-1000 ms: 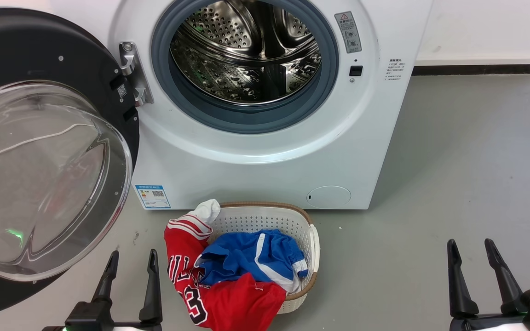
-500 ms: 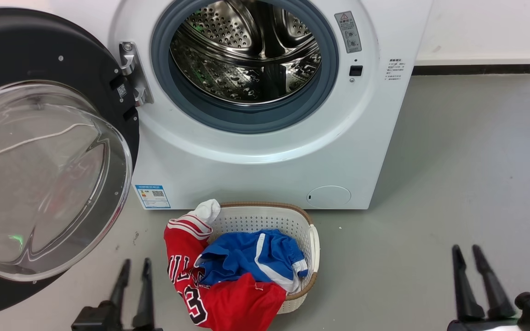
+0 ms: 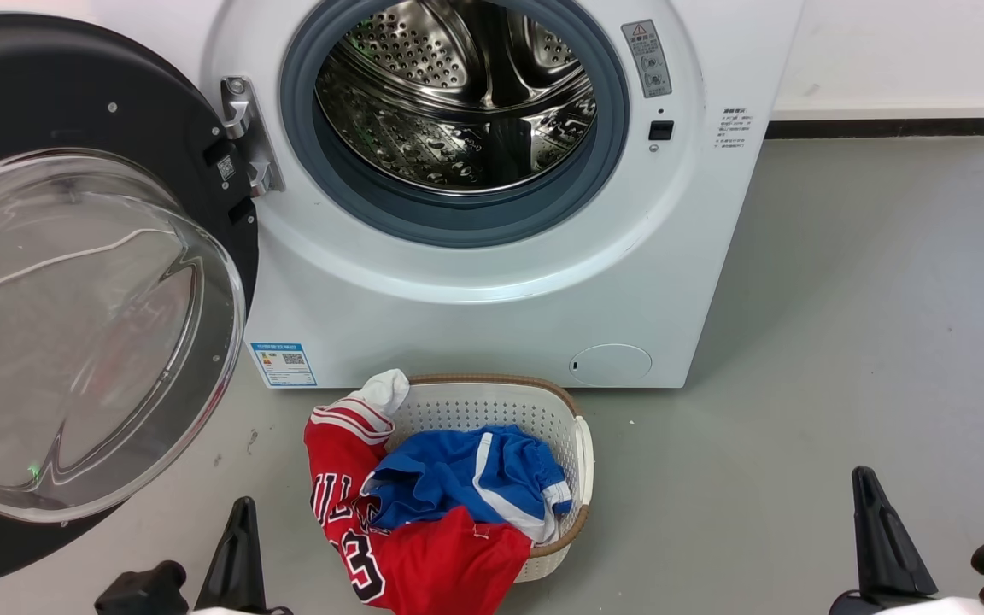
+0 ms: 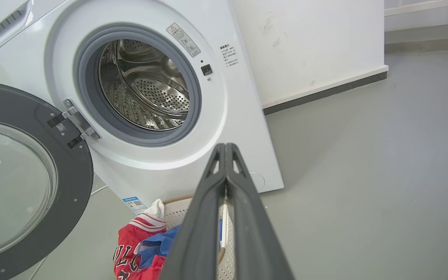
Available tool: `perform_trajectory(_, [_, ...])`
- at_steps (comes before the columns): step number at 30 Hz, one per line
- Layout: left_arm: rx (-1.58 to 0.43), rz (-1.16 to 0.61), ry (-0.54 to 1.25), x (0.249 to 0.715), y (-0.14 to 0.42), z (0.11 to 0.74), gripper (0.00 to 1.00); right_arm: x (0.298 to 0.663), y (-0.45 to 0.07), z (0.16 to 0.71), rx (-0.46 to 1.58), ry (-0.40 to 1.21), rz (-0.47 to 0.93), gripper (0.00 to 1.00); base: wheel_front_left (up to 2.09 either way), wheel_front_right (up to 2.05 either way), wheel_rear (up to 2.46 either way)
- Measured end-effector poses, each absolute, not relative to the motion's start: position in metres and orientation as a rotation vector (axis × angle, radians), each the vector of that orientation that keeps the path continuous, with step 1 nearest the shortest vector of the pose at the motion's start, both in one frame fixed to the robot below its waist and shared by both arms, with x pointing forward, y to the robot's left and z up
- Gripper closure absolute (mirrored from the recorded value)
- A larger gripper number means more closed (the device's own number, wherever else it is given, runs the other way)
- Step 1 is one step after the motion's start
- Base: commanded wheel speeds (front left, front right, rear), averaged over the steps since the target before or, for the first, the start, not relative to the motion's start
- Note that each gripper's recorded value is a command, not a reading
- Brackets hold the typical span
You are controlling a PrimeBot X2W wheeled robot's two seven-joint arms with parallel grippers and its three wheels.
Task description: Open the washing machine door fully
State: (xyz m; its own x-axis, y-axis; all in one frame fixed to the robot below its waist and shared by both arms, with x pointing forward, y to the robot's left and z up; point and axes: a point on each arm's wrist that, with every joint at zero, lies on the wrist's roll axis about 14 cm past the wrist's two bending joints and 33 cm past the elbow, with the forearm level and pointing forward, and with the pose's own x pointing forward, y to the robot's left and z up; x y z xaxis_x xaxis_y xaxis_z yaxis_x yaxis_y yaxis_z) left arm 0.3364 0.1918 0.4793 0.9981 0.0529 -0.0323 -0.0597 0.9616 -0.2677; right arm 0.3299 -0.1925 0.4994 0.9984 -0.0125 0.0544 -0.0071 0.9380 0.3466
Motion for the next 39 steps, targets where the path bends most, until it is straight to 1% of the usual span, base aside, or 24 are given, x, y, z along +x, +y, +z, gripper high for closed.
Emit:
perform_trajectory(28, [-0.743, 0.102, 0.061, 0.353, 0.2, 0.477, 1.0, 0.351, -0.2, 0.497, 0.793, -0.025, -0.044, 1.0, 0.0, 0.0, 0.0])
perform_trajectory(39, [-0.888, 0.101, 0.061, 0.36, 0.201, 0.48, 1.0, 0.357, -0.201, 0.496, 0.931, -0.012, -0.049, 1.0, 0.0, 0.0, 0.0])
